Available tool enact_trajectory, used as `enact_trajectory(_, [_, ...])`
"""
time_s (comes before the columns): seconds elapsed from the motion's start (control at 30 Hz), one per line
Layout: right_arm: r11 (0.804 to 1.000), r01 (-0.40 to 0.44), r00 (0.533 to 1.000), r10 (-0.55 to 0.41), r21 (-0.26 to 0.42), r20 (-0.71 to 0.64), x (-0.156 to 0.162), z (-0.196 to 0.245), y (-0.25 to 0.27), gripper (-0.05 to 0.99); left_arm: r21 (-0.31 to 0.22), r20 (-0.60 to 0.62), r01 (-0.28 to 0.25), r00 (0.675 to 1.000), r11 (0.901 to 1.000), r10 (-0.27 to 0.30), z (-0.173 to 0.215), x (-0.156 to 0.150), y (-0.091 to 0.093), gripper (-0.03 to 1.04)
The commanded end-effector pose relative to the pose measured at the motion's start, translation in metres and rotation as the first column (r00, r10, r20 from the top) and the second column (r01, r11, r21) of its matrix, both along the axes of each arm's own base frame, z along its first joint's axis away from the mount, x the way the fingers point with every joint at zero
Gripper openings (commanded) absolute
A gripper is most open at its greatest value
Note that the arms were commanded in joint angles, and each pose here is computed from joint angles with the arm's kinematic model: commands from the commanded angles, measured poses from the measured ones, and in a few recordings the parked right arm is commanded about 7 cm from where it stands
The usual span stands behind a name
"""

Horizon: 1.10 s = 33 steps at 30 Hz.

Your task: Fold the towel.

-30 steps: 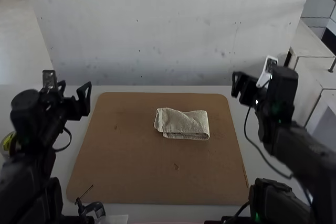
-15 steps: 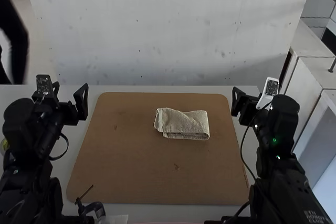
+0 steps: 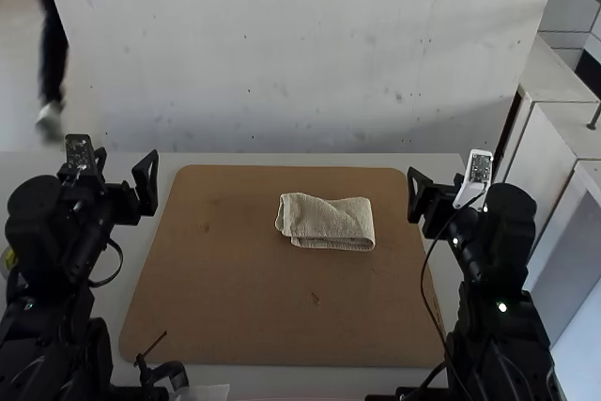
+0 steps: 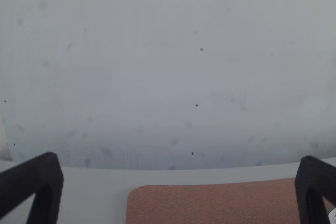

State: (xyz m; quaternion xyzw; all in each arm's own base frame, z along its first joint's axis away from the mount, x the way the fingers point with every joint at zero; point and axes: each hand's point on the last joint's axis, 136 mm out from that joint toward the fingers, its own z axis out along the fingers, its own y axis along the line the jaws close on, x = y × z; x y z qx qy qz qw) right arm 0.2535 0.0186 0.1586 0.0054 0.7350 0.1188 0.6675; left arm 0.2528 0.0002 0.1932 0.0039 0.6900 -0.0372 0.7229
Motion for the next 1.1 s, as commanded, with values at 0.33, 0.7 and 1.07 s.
enact_trajectory(0.33, [0.984, 0.179, 0.984, -0.178, 0.002, -0.029, 0.002, -0.009, -0.031, 0.97, 0.074, -0.057, -0.016, 0.998, 0.9971, 0.02, -0.021, 0.004, 0.001, 0.99])
enact_trajectory(0.7, [0.974, 0.223, 0.974, -0.224, -0.034, -0.028, 0.002, -0.011, -0.039, 0.97, 0.141, -0.169, -0.031, 0.984, 0.9896, 0.055, -0.052, -0.006, -0.001, 0.99])
enact_trajectory(1.07, [0.964, 0.263, 0.964, -0.265, -0.047, -0.03, 0.001, -0.012, -0.046, 0.97, 0.092, -0.156, -0.044, 0.986, 0.9948, 0.058, -0.047, -0.006, 0.0, 1.0])
